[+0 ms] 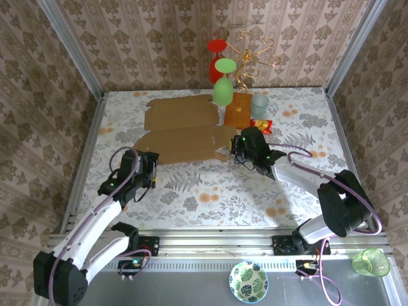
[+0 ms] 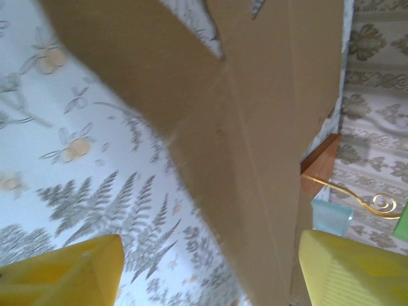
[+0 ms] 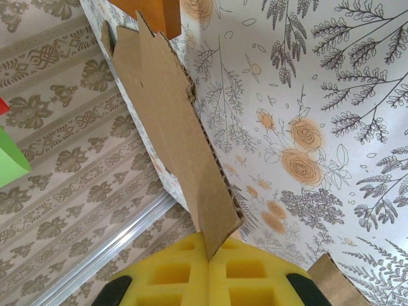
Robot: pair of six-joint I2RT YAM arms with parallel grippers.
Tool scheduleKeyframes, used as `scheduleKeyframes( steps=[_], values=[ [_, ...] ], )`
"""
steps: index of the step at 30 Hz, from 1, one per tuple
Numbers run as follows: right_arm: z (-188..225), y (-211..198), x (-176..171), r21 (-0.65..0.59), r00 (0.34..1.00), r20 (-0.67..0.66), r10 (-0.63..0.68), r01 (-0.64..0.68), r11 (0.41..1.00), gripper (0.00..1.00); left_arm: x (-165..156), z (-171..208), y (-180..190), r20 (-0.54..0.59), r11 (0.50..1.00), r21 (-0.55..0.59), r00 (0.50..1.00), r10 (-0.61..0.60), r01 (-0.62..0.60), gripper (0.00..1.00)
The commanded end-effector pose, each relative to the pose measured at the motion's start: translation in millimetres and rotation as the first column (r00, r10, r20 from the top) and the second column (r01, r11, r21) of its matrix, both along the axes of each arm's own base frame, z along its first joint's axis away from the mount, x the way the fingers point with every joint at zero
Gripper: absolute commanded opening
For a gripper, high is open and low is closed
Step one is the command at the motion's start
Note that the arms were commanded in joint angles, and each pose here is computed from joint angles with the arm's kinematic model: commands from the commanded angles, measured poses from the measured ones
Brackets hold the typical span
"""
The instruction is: Fold the paper box
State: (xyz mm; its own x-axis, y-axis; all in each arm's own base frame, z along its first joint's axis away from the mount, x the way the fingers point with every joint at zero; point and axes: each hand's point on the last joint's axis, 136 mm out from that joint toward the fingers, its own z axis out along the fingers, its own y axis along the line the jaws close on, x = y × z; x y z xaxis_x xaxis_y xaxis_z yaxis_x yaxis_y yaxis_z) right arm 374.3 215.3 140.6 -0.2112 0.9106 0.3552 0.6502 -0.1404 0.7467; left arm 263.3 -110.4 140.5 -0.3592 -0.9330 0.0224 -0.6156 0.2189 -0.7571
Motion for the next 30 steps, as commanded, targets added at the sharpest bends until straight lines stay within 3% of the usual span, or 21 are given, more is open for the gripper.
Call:
scheduleKeyframes(
  steps=[1,5,9,10,13,15,17,20,22,25,28,30],
  values=[
    [4,3,-1,0.013,1.000,-0.017,-0.004,0.004,1.000,0.00,30,22,-5,0.134,0.997,-0.060,0.989,0.065,-0.057,0.67],
    [0,3,-6,0.012,0.999,-0.033,0.007,-0.007,1.000,0.00,44,22,-2,0.182,0.995,-0.053,0.978,0.097,-0.089,0.50],
    [1,0,-11,-0.008,0.999,-0.038,0.017,-0.017,1.000,0.00,53,23,0,0.209,0.992,-0.055,0.970,0.127,-0.118,0.00],
    [2,-2,-12,-0.024,0.999,-0.034,0.023,-0.024,0.999,0.02,54,26,1,0.214,0.991,-0.053,0.968,0.130,-0.122,0.00],
    [17,-7,-11,-0.088,0.997,0.029,0.072,-0.069,0.994,0.28,56,45,5,0.250,0.991,-0.024,0.959,0.133,-0.131,0.00],
    [43,-12,-12,-0.196,0.982,0.098,0.164,-0.143,0.970,0.43,57,62,9,0.272,0.990,0.003,0.953,0.133,-0.140,0.00],
    [71,-14,-14,-0.328,0.945,0.169,0.279,-0.213,0.920,0.51,57,83,13,0.306,0.989,0.036,0.944,0.124,-0.142,0.00],
    [121,-1,-21,-0.615,0.782,0.264,0.565,-0.314,0.723,0.53,58,110,17,0.328,0.986,0.082,0.938,0.109,-0.143,0.00],
    [155,12,-33,-0.804,0.604,0.267,0.751,-0.291,0.519,0.52,57,124,18,0.319,0.984,0.111,0.943,0.096,-0.138,0.00],
    [191,36,-54,-0.955,0.320,0.204,0.925,-0.143,0.260,0.47,55,141,20,0.295,0.979,0.154,0.952,0.081,-0.131,0.00],
    [206,49,-63,-0.994,0.156,0.106,0.982,0.009,0.106,0.42,56,157,20,0.276,0.975,0.188,0.959,0.065,-0.120,0.00],
    [212,49,-57,-0.996,0.157,0.090,0.984,0.034,0.085,0.41,59,168,19,0.275,0.973,0.201,0.960,0.053,-0.112,0.00]
  ],
)
